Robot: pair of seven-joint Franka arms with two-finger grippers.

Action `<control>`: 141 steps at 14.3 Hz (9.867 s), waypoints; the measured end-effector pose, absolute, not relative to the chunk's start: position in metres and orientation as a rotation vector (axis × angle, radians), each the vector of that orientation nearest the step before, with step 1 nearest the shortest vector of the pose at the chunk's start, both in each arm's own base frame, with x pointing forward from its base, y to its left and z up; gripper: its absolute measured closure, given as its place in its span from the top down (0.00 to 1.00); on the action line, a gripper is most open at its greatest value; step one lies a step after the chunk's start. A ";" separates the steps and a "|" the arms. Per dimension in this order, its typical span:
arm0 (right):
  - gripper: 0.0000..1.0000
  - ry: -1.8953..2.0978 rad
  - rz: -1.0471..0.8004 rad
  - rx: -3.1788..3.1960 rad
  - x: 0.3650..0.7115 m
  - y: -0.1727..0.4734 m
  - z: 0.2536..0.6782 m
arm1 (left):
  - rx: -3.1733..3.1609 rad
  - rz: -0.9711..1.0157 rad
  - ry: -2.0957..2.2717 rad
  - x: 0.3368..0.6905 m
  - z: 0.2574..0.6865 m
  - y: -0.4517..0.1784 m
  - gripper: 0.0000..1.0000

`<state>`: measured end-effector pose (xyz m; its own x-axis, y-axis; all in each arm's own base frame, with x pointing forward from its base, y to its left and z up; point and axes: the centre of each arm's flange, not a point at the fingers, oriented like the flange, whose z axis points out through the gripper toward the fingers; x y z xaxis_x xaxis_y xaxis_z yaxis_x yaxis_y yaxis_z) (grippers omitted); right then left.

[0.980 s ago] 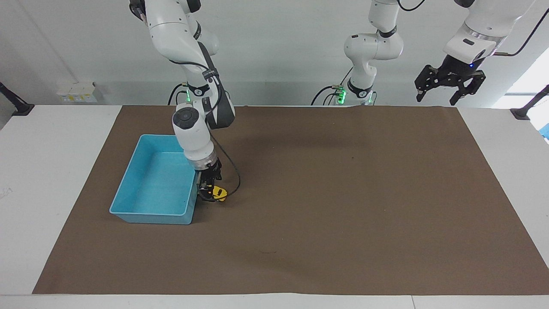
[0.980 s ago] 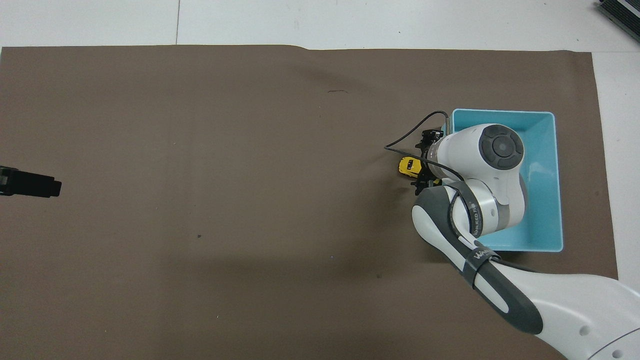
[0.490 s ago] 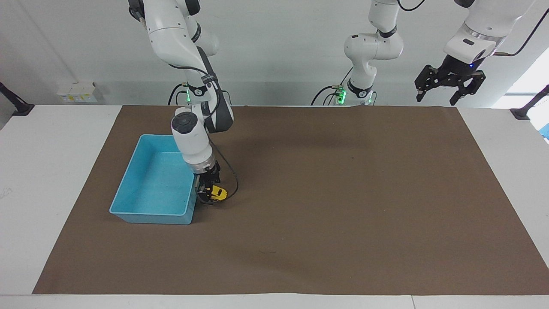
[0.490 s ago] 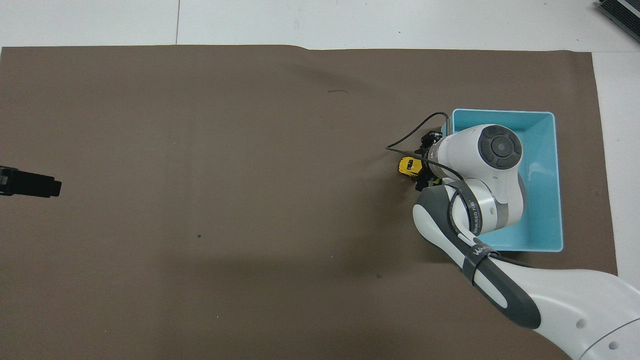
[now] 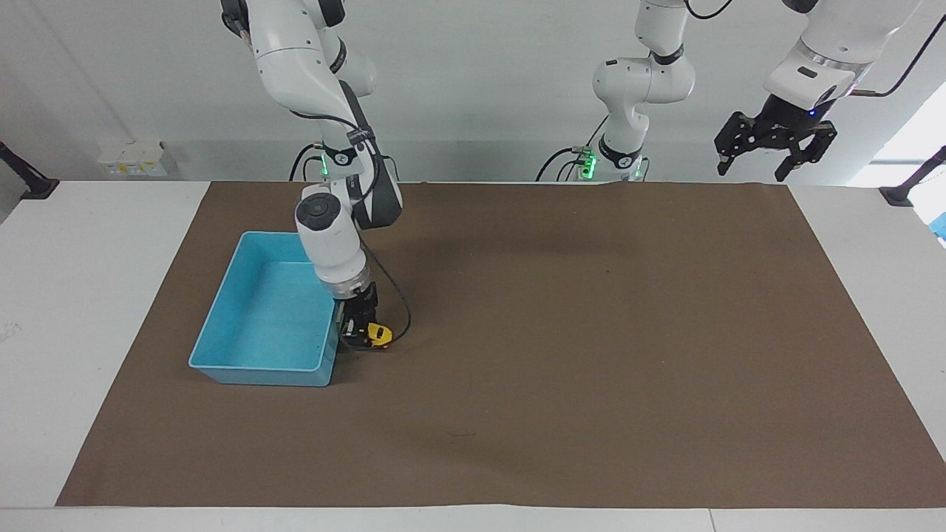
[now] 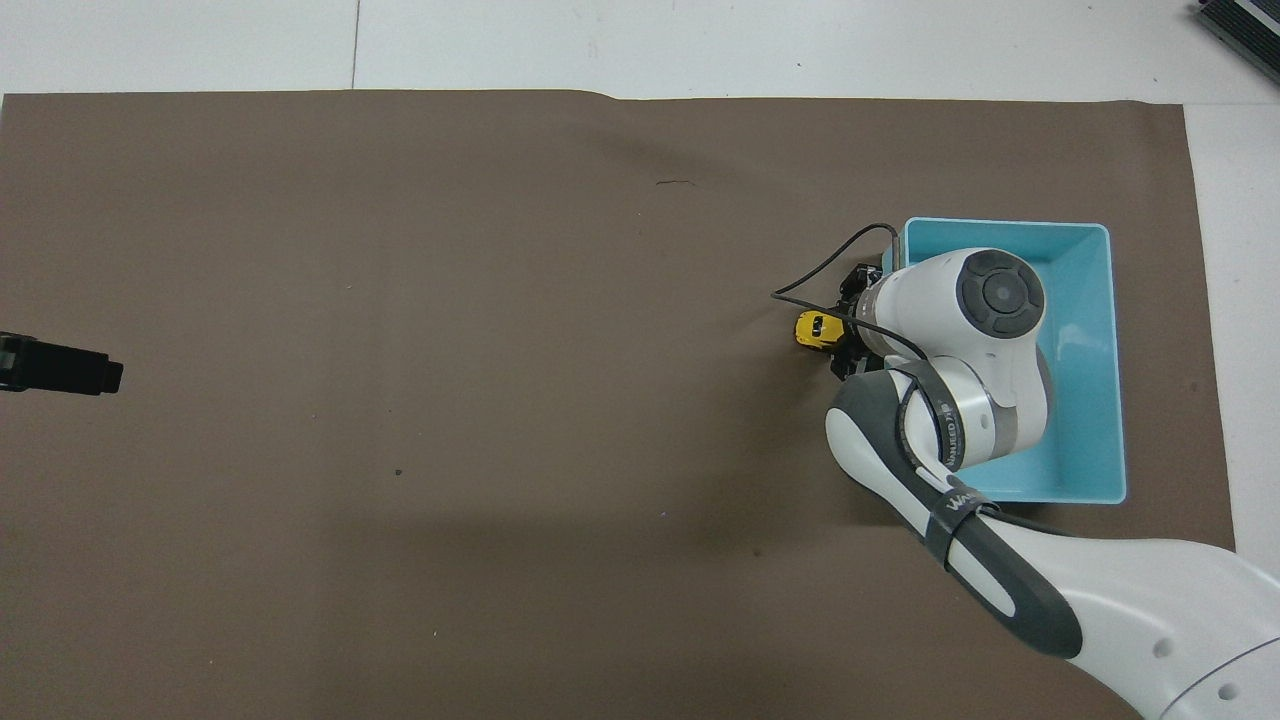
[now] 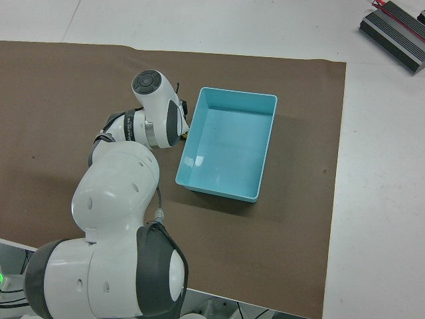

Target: Wind up and store yellow beetle car

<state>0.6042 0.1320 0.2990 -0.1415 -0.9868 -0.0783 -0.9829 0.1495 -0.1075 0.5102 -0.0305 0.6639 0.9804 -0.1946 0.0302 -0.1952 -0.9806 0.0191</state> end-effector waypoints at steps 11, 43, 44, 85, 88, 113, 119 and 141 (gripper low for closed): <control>0.46 2.290 -0.024 -2.006 0.611 0.141 0.328 | 3.104 0.044 -0.306 0.510 0.664 -0.030 1.00; 0.46 1.173 -0.131 -2.820 0.577 0.173 0.519 | 3.112 0.040 -0.206 0.510 0.663 -0.033 1.00; 0.46 1.121 -0.129 -2.846 0.578 0.166 0.523 | 3.112 0.040 -0.202 0.510 0.663 -0.034 1.00; 0.46 0.092 -0.012 -3.117 0.593 -0.010 0.436 | 3.114 0.033 -0.168 0.510 0.663 -0.031 1.00; 0.46 0.091 -0.006 -3.110 0.596 -0.010 0.410 | 3.114 0.033 -0.168 0.510 0.663 -0.031 1.00; 0.87 0.064 0.093 -3.096 0.581 -0.013 0.324 | 3.114 0.033 -0.167 0.510 0.663 -0.031 1.00; 1.00 0.054 0.026 -3.108 0.594 -0.012 0.369 | 3.114 0.033 -0.167 0.510 0.663 -0.031 1.00; 1.00 0.053 0.063 -3.194 0.564 0.068 0.565 | 3.114 0.033 -0.167 0.510 0.663 -0.031 1.00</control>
